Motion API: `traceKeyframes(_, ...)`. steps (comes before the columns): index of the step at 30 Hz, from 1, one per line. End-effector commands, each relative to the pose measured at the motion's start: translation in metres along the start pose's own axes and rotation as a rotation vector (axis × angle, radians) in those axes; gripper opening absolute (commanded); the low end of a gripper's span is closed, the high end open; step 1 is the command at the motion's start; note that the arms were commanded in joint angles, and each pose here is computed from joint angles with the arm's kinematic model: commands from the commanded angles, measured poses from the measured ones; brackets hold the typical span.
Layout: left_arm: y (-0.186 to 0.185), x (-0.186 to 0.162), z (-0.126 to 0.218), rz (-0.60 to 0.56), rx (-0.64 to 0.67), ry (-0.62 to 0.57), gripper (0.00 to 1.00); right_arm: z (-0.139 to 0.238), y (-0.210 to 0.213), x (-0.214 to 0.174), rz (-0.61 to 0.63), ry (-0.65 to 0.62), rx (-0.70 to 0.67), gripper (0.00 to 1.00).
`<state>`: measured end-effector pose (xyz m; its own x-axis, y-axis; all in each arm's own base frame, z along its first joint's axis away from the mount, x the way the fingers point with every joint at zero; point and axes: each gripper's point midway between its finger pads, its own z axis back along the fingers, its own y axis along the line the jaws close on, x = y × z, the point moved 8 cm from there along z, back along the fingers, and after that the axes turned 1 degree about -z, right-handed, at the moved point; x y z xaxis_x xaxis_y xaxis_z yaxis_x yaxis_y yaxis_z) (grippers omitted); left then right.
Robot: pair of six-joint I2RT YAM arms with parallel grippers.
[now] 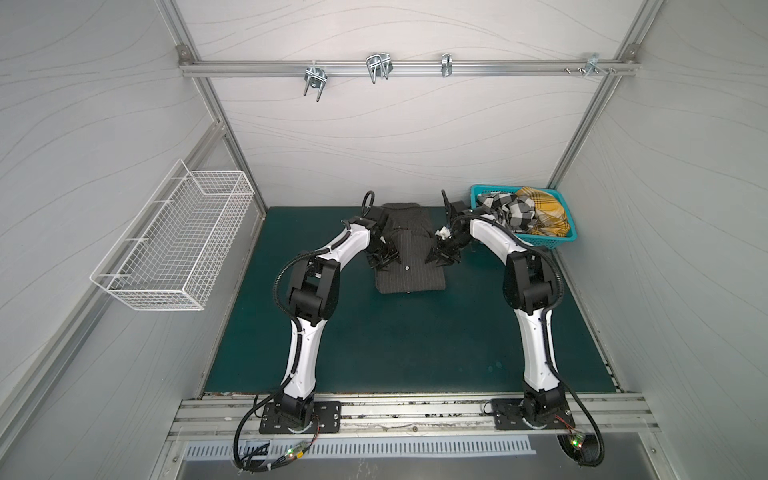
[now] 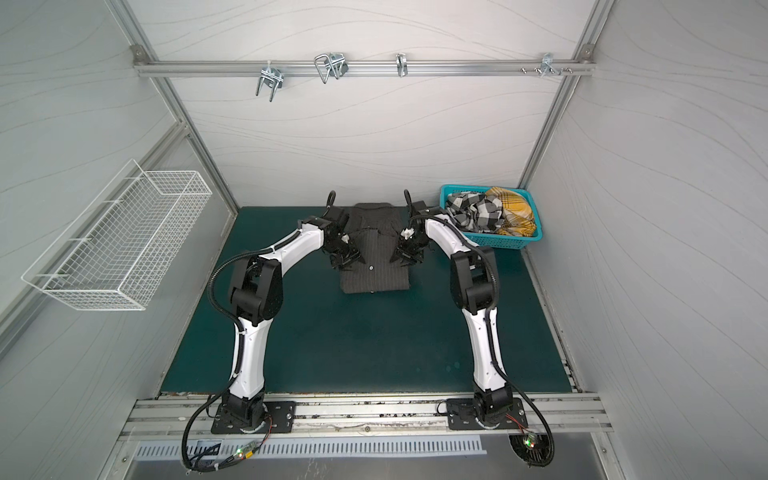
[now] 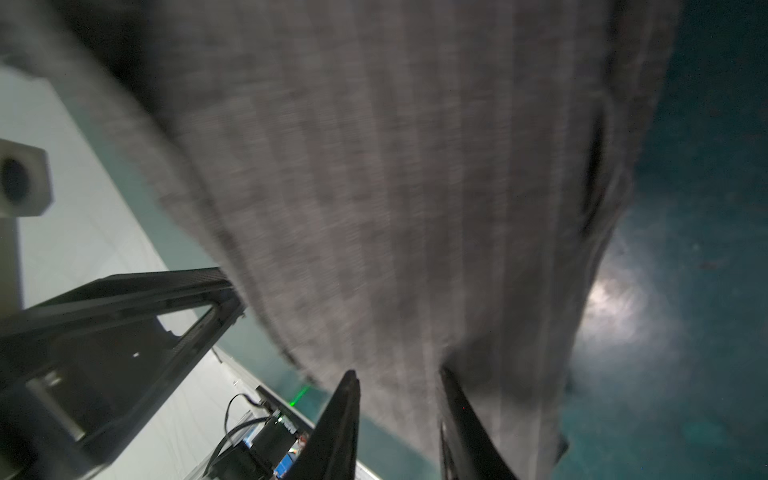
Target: Fold and stack the long sleeve shirts
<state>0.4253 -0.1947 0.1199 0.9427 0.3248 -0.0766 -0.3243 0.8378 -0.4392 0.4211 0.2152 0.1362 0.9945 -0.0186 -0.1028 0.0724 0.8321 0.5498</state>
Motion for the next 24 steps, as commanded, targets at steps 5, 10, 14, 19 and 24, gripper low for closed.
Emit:
traceKeyframes(5,0.051,-0.041,-0.023,0.084,0.070,0.094,0.43,-0.040,-0.024,-0.047,-0.016,0.110,-0.113,0.29)
traceKeyframes(10,0.085,-0.099,-0.015,0.092,0.077,0.160,0.43,-0.050,-0.030,-0.111,-0.027,0.192,-0.160,0.26)
traceKeyframes(14,0.096,-0.140,0.011,0.063,0.046,0.176,0.46,-0.040,-0.032,-0.167,-0.030,0.228,-0.214,0.24)
traceKeyframes(19,0.079,-0.108,0.059,0.019,-0.001,0.035,0.47,-0.006,-0.016,-0.190,0.000,0.165,-0.223,0.21)
traceKeyframes(24,0.058,-0.053,0.073,0.020,-0.136,-0.038,0.37,0.009,0.020,-0.169,0.059,0.109,-0.158,0.12)
